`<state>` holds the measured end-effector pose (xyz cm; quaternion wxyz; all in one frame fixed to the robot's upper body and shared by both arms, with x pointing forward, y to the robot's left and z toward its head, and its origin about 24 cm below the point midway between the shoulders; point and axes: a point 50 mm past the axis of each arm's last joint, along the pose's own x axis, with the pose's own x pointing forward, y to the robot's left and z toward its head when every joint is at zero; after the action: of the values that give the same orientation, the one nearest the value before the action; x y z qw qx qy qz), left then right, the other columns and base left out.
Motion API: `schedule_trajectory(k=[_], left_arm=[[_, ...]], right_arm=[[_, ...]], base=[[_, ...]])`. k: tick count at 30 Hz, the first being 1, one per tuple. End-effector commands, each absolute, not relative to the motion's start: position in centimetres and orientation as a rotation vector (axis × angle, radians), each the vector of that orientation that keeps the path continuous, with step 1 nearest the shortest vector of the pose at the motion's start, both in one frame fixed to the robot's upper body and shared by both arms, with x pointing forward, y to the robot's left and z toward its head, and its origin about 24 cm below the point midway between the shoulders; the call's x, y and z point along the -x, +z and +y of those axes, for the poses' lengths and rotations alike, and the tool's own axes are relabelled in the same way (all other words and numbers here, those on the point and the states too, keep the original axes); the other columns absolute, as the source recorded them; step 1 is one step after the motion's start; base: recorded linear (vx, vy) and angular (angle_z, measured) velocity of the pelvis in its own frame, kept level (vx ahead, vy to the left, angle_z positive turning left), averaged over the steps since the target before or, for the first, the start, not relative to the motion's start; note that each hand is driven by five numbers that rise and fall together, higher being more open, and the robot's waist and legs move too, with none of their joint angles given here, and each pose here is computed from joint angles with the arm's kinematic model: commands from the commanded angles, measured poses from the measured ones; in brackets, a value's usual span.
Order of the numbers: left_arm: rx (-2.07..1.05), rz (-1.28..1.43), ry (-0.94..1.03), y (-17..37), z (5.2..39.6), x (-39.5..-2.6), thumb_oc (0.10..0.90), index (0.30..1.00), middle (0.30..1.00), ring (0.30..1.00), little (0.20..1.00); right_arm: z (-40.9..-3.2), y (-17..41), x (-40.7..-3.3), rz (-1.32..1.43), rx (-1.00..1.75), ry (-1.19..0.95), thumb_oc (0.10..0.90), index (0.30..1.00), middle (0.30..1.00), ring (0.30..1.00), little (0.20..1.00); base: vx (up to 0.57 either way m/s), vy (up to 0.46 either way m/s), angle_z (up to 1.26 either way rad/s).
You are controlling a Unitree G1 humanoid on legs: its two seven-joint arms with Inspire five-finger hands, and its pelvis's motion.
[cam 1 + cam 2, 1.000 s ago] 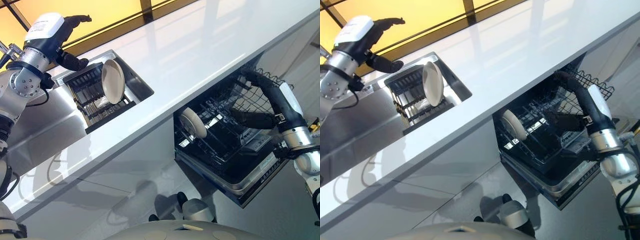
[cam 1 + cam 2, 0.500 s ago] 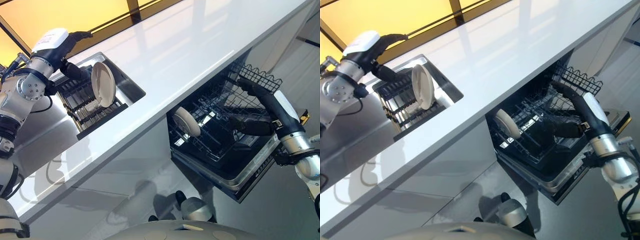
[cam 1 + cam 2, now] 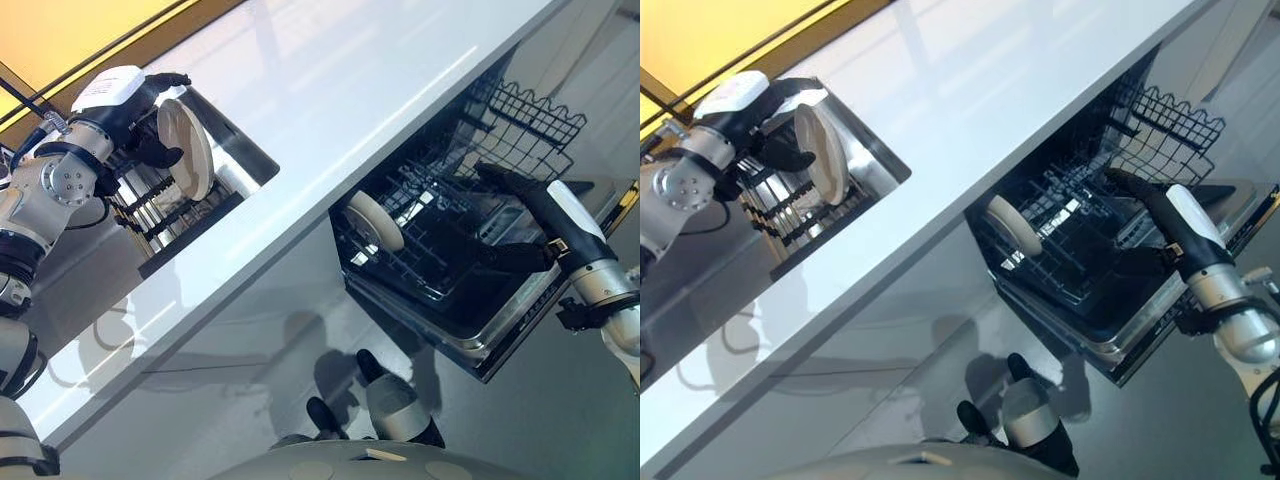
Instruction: Pick up plates and place into dishwasher.
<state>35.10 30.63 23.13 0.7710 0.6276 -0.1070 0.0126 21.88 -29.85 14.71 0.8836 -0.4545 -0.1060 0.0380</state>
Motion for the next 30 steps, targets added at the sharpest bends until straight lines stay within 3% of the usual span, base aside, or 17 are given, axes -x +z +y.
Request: schedule_trajectory(k=[1, 24, 25, 26, 30], left_arm=[[-1.299, -0.399, 0.255, 29.1, 31.4, -34.9, 0.800, 0.900, 0.900, 0.900, 0.900], [-1.371, -0.278, 0.274, 27.7, 33.4, -34.4, 0.800, 0.900, 0.900, 0.900, 0.900], [-1.371, -0.275, 0.272, 27.7, 33.5, -34.3, 0.424, 0.578, 0.578, 0.578, 0.524], [-1.375, -0.274, 0.269, 27.7, 33.5, -34.2, 0.100, 0.300, 0.300, 0.300, 0.200], [-1.380, -0.269, 0.269, 27.9, 33.6, -34.1, 0.100, 0.300, 0.300, 0.300, 0.200]], right_arm=[[-28.6, 21.5, -22.5, -0.551, 1.000, 0.008, 0.800, 0.900, 0.900, 0.900, 0.900], [-28.8, 21.9, -22.5, -0.563, 1.039, 0.004, 0.800, 0.900, 0.900, 0.900, 0.900], [-28.8, 21.9, -22.5, -0.562, 1.042, 0.005, 0.800, 0.900, 0.900, 0.900, 0.900], [-28.8, 21.9, -22.5, -0.562, 1.043, 0.004, 0.800, 0.900, 0.900, 0.900, 0.900], [-28.8, 21.9, -22.4, -0.565, 1.047, 0.009, 0.800, 0.900, 0.900, 0.900, 0.900]], base=[[0.00, 0.000, 0.00], [0.00, -0.001, 0.00], [0.00, 0.000, 0.00], [0.00, 0.000, 0.00], [0.00, 0.000, 0.00]])
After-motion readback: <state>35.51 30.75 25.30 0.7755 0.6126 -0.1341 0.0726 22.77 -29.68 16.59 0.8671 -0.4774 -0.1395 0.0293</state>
